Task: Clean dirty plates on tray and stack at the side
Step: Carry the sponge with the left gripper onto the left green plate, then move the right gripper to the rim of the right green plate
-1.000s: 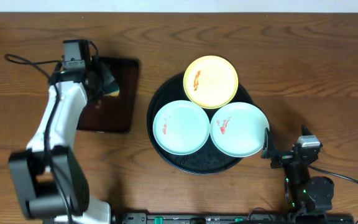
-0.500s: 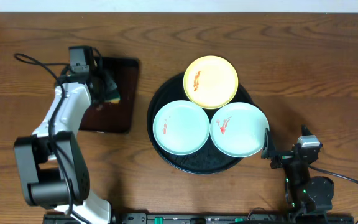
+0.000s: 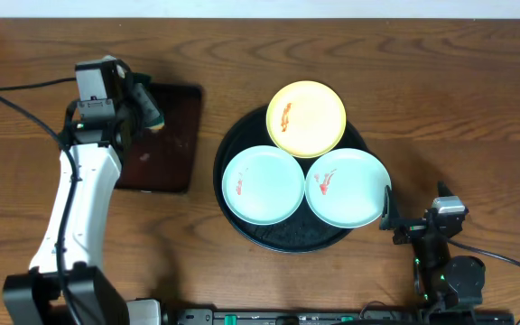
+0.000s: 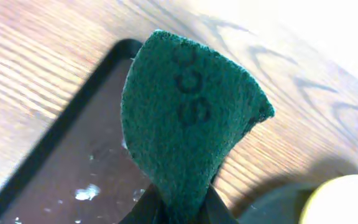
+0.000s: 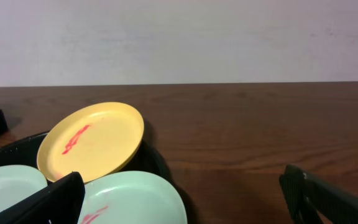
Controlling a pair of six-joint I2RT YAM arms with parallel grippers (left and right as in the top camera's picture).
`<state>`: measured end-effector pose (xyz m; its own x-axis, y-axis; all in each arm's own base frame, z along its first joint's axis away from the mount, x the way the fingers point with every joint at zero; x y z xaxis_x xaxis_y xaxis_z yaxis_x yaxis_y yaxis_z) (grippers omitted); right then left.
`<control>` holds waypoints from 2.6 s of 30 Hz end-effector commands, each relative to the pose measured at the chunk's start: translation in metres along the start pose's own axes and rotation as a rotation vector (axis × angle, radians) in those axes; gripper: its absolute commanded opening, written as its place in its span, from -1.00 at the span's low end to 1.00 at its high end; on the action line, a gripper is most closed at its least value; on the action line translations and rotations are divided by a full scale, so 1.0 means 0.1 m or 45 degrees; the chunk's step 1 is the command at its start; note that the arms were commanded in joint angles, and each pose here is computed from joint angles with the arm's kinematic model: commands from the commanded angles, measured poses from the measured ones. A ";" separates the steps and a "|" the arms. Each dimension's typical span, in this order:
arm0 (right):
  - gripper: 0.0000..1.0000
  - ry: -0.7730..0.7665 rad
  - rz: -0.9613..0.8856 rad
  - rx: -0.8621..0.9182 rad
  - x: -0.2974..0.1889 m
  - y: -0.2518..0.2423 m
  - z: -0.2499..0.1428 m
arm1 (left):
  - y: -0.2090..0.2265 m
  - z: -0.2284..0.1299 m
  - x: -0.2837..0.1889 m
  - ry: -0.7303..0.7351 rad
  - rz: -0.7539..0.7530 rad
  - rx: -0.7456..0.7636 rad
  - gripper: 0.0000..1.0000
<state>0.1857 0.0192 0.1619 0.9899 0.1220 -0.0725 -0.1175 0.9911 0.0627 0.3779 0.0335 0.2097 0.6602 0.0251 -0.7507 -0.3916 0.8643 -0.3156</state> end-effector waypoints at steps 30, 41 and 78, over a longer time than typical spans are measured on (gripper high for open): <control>0.98 -0.001 -0.013 -0.010 0.00 -0.02 0.00 | -0.69 -1.22 -0.69 0.599 -0.337 0.015 -0.85; 0.98 -0.001 -0.013 -0.010 0.00 -0.02 0.00 | -0.94 -2.00 0.00 0.716 -0.041 0.120 -0.85; 0.99 -0.124 0.623 0.191 -0.33 0.58 1.24 | -1.01 -2.50 0.45 0.826 0.039 0.168 -0.84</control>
<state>0.1591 0.0646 0.2574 0.8319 0.5334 0.1532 -0.5525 0.7696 0.3200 0.2906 -0.1825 0.0696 0.1364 -0.2529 -0.9578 -0.2732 0.9198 -0.2818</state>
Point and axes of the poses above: each gripper's point midway between its finger pads, its own x axis out along the fingers, its own y axis along the line the jaws close on, z = x × y, the point moved 6 cm from there along -x, back along the fingers
